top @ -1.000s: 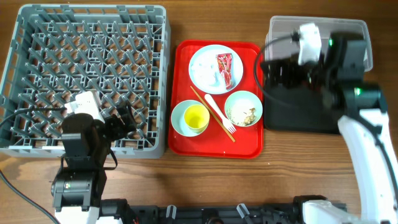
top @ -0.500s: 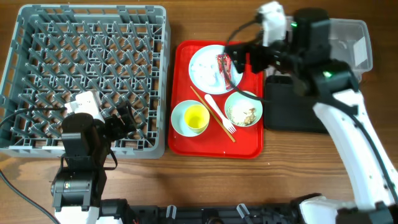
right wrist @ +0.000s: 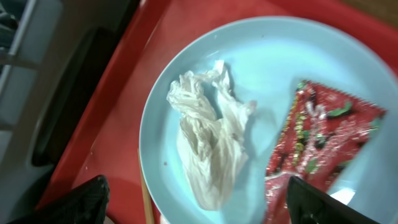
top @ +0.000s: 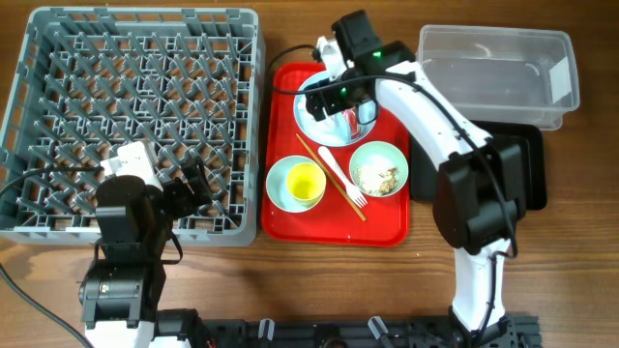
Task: Sort waste into correct bins and load items into the dishwasher rack
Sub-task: 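Reach the right gripper to the white plate and grasp the tissue and wrapper, then carry the tissue and red wrapper with the right gripper into the clear bin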
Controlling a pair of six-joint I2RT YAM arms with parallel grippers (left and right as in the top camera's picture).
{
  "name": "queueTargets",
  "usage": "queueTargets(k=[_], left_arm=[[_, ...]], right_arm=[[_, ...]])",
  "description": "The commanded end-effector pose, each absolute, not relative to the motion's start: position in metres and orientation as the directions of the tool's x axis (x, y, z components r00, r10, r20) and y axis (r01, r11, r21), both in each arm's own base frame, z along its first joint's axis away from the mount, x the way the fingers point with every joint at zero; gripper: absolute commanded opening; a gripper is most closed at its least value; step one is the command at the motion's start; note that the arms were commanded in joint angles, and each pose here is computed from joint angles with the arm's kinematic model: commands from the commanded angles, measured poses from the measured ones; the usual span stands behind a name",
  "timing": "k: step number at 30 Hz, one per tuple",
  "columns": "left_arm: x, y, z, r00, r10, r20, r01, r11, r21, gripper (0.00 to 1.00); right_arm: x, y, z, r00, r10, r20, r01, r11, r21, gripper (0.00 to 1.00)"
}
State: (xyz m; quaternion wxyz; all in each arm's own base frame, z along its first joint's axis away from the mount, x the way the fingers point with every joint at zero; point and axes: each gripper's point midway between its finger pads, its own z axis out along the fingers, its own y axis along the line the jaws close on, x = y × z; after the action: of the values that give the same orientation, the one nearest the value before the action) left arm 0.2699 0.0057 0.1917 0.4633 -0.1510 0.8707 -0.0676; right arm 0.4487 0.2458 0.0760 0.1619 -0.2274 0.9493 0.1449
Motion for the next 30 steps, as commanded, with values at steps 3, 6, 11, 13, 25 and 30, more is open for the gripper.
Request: queueTargets(k=[3,6,11,13,25,30], left_arm=[[0.272,0.009,0.202,-0.505,-0.313,-0.804,-0.197,0.949,-0.246,1.0],[0.272,0.009,0.202,-0.507,-0.314,-0.803,-0.197,0.949,-0.246,1.0],[0.27,0.009,0.2,-0.514,-0.313,-0.799,-0.199,0.949,-0.244,1.0],[0.271,0.009,0.2,-0.513,-0.313,-0.799,-0.199,0.949,-0.244,1.0],[0.271,0.009,0.2,-0.513,-0.314,-0.799,-0.199,0.949,-0.245,1.0],[0.271,0.009,0.2,-0.513,-0.314,-0.799,-0.199,0.949,-0.245,1.0]], right_arm=[[0.446,0.249,0.039,-0.901,-0.323,-0.288,-0.393,0.89,0.231,0.79],[0.441,0.25,0.023,-0.918,-0.307,-0.251,-0.365,0.902,0.231,0.69],[0.438,0.249,0.016,-0.933,-0.282,-0.224,-0.333,0.912,0.238,0.3],[0.439,0.248,0.024,-0.935,-0.271,-0.229,-0.325,0.915,0.241,0.17],[0.482,0.039,0.206,-0.836,0.112,-0.538,0.037,0.988,0.149,0.04],[0.494,0.014,0.223,-0.795,0.211,-0.568,0.014,0.944,0.33,1.0]])
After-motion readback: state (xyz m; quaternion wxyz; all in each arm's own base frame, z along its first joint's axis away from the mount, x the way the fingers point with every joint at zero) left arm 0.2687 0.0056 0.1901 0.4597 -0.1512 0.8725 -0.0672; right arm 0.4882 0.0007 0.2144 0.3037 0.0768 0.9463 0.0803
